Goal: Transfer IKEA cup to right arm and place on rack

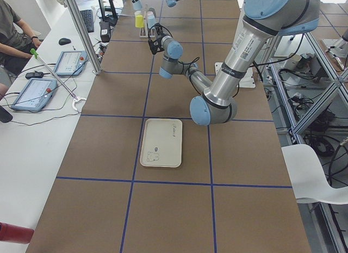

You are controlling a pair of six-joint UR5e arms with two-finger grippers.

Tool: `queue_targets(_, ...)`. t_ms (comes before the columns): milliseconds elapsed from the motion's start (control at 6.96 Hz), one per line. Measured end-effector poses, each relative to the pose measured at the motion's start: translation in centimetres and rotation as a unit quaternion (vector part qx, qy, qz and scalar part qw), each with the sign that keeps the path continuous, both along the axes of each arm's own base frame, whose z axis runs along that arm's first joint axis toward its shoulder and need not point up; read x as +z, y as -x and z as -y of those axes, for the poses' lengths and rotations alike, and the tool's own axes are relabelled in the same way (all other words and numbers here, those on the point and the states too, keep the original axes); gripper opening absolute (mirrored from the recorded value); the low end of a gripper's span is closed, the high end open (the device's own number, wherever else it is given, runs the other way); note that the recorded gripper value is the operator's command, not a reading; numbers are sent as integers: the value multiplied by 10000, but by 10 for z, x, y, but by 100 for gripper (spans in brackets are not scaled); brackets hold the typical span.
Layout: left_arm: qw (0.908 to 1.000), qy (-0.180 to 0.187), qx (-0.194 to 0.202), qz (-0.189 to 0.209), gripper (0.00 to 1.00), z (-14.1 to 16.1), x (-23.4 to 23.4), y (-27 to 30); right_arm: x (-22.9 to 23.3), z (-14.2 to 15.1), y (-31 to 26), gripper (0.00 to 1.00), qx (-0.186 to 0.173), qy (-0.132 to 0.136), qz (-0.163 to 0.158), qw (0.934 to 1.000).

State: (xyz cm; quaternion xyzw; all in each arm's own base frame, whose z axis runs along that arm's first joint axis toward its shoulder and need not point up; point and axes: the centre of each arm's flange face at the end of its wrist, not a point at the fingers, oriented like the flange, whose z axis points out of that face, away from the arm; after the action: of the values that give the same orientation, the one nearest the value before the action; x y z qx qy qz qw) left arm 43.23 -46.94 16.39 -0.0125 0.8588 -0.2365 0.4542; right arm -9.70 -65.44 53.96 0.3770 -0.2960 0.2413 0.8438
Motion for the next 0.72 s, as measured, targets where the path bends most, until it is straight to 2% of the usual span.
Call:
queue_targets(287, 10000, 0, 0, 0, 99, 0, 0, 0, 4, -3, 4, 0, -36, 30, -11, 10000)
queue_targets(431, 10000, -1, 0, -1, 99, 0, 0, 0, 6, -4, 7, 5, -62, 39, -15, 10000)
queue_targets(575, 10000, -3, 0, -4, 99, 0, 0, 0, 7, -5, 9, 28, -81, 49, -18, 10000)
queue_targets(718, 10000, -6, 0, -8, 99, 0, -1, 1, 9, -6, 11, 61, -97, 67, -25, 9999)
